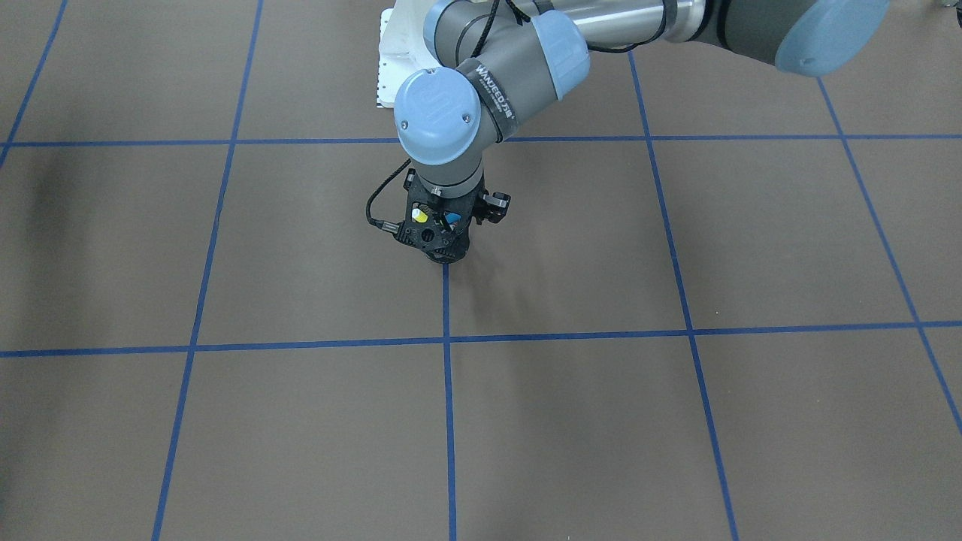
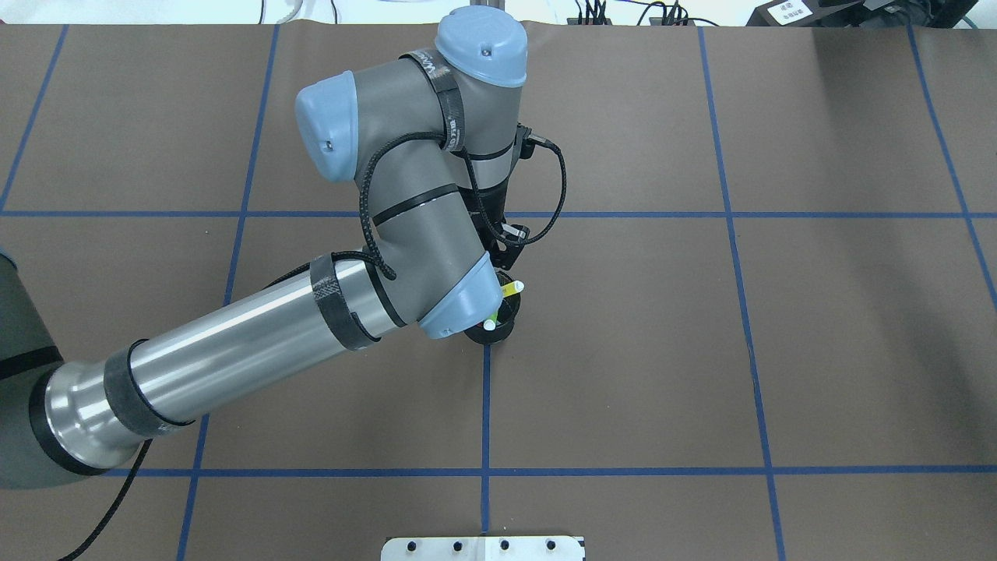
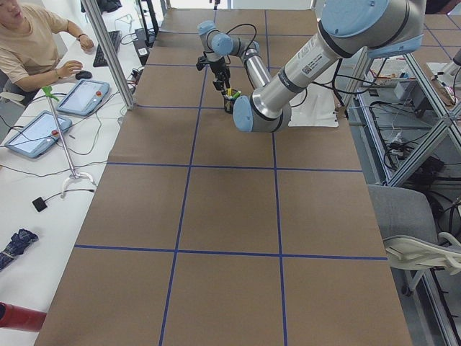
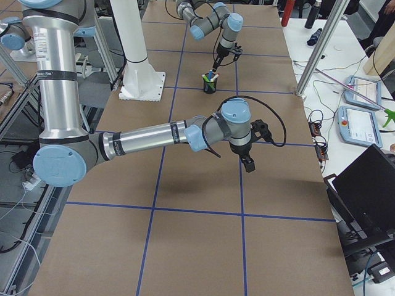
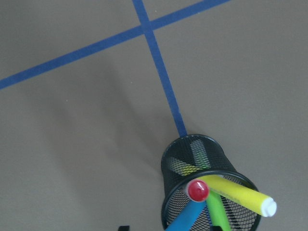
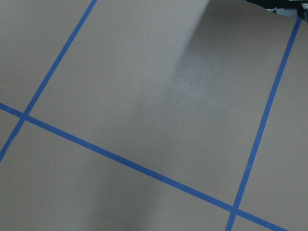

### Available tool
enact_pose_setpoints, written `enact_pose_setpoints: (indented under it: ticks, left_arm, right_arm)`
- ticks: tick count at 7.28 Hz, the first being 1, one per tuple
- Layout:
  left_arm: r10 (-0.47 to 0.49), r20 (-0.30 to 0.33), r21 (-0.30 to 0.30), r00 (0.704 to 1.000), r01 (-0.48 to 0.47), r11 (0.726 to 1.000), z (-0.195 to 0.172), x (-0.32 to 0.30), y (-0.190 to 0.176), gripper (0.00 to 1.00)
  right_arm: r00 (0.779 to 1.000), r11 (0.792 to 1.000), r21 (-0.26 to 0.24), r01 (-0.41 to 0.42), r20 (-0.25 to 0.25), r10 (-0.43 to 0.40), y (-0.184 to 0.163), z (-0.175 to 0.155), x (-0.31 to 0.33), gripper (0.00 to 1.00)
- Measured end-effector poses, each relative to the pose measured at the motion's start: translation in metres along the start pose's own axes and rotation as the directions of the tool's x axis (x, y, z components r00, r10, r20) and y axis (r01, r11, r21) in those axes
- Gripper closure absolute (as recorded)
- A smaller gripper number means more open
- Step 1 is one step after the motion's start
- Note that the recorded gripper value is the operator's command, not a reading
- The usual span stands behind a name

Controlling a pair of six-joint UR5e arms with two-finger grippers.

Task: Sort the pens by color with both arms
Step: 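Lower the left gripper and close it on the blue marker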

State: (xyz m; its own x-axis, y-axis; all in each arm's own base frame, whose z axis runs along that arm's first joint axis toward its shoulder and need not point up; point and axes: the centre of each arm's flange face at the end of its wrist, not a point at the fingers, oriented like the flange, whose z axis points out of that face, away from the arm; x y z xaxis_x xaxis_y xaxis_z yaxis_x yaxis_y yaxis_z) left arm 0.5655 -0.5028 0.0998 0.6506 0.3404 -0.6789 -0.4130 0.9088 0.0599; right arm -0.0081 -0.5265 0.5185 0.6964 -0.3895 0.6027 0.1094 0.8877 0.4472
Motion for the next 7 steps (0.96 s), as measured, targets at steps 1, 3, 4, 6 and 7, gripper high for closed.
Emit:
enact_pose_setpoints:
  ticks: [1,3,4,6,7]
  left_arm:
    - [-0.002,0.002,-0.006,1.0,0.002,1.0,0.004,0.001,0.002,0.38]
    - [-0.005,0.006,-0.011,1.0,0.005,1.0,0.009,-0.001,0.002,0.4]
    - [-0.006,0.008,-0.014,1.0,0.006,1.0,0.011,-0.002,0.003,0.43]
    - [-0.008,0.015,-0.021,1.0,0.008,1.0,0.019,-0.005,0.004,0.43]
    - [-0.006,0.018,-0.026,1.0,0.007,1.0,0.024,-0.005,0.005,0.44]
  right_arm:
    - [1.0,1.0,0.0,0.001,0.0,-0.001,0.0,0.0,0.0,0.0]
    - [1.0,1.0,0.001,0.001,0.0,-0.001,-0.001,0.0,-0.001,0.0]
    - [1.0,1.0,0.001,0.002,0.0,-0.002,-0.001,0.0,-0.001,0.0]
    - [1.0,1.0,0.001,0.003,0.001,-0.003,-0.002,0.0,-0.001,0.0]
    - [1.0,1.0,0.002,0.004,0.0,-0.004,-0.002,0.0,-0.001,0.0]
